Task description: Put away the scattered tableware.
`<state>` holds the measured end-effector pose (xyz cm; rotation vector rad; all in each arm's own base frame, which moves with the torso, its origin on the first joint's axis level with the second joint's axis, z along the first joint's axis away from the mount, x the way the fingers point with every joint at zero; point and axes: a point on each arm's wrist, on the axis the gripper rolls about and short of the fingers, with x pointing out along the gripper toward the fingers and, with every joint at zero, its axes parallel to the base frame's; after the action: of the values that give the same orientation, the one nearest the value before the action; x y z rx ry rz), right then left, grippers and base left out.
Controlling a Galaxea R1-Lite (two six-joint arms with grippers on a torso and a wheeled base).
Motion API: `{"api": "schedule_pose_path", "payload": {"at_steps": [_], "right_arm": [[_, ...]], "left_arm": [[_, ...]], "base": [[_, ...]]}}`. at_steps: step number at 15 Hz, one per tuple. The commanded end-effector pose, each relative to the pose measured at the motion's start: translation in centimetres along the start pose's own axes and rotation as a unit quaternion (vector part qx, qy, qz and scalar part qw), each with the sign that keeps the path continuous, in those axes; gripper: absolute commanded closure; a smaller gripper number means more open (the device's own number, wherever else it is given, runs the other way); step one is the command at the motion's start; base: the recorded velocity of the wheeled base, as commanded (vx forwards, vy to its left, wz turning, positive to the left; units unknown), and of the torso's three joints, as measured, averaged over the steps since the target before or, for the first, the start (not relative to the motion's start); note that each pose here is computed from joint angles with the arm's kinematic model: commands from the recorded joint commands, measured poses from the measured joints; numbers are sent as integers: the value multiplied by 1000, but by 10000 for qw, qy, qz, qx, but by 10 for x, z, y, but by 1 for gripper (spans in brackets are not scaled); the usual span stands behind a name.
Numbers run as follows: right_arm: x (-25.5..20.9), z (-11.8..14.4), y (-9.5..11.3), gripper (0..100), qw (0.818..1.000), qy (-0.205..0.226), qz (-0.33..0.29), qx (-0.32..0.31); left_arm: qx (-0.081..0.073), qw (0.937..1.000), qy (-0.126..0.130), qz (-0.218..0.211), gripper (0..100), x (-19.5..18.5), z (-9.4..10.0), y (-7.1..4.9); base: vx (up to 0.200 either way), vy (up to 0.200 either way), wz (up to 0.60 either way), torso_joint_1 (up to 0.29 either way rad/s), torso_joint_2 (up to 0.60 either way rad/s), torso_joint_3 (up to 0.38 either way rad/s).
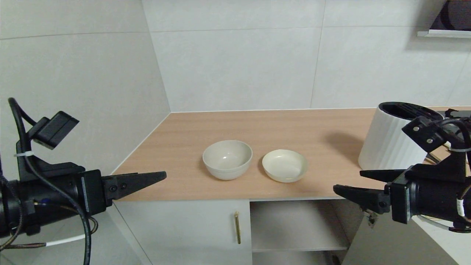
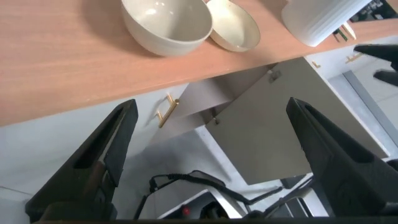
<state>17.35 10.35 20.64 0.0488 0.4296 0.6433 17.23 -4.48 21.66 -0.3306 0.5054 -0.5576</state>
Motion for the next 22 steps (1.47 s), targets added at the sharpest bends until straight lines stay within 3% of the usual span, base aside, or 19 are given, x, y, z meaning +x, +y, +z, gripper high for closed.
{"api": "schedule_pose_path", "payload": {"at_steps": [1, 4, 6, 8, 10, 11, 13, 14, 17, 19, 22], "right_arm": [[10, -7, -3, 0, 9998, 194, -70, 29], [27, 14, -4, 0, 9994, -193, -276, 36], [43, 23, -6, 0, 9988, -203, -444, 94], [66, 43, -8, 0, 9936, -472, -806, 633], [85, 61, -12, 0, 9880, -675, -897, 1063], [96, 65, -21, 0, 9857, -692, -1042, 1125], [112, 54, -28, 0, 9806, -533, -1381, 1284], [114, 53, -29, 0, 9776, -549, -1445, 1428], [117, 45, -17, 0, 9796, -429, -1350, 1428], [113, 36, -12, 0, 9809, -385, -1322, 1372], [115, 34, -11, 0, 9809, -408, -1365, 1326]], "left_arm": [[-21, 10000, 41, 7, 0, 3, 0, 1], [-13, 10000, 39, 14, 0, 5, 3, 1], [-4, 10000, 53, 18, 0, 8, 7, 2], [8, 10000, 4, 35, 0, 6, 20, -3], [-70, 9998, 158, 83, 0, 12, 39, -7], [-221, 9992, 289, 168, 0, 21, 44, -4], [-999, 9926, 503, 470, 0, 50, 44, 0], [-1411, 9853, 512, 819, 0, 67, 43, 2], [-1586, 9776, 549, 1274, 0, 95, 39, 9], [-1951, 9716, 318, 1302, 0, 117, 37, 10], [-1973, 9676, 343, 1539, 0, 141, 28, 16]], "base": [[0, 0, 0, 41, -95, -51], [0, 0, 0, 0, 0, 0], [0, 0, 0, 0, 0, 0], [0, 0, 0, 0, 0, 0], [0, 0, 0, 0, 0, 0], [0, 0, 0, 0, 0, 0], [0, 0, 0, 0, 0, 0], [0, 0, 0, 0, 0, 0], [0, 0, 0, 0, 0, 0], [0, 0, 0, 0, 0, 0], [0, 0, 0, 0, 0, 0]]}}
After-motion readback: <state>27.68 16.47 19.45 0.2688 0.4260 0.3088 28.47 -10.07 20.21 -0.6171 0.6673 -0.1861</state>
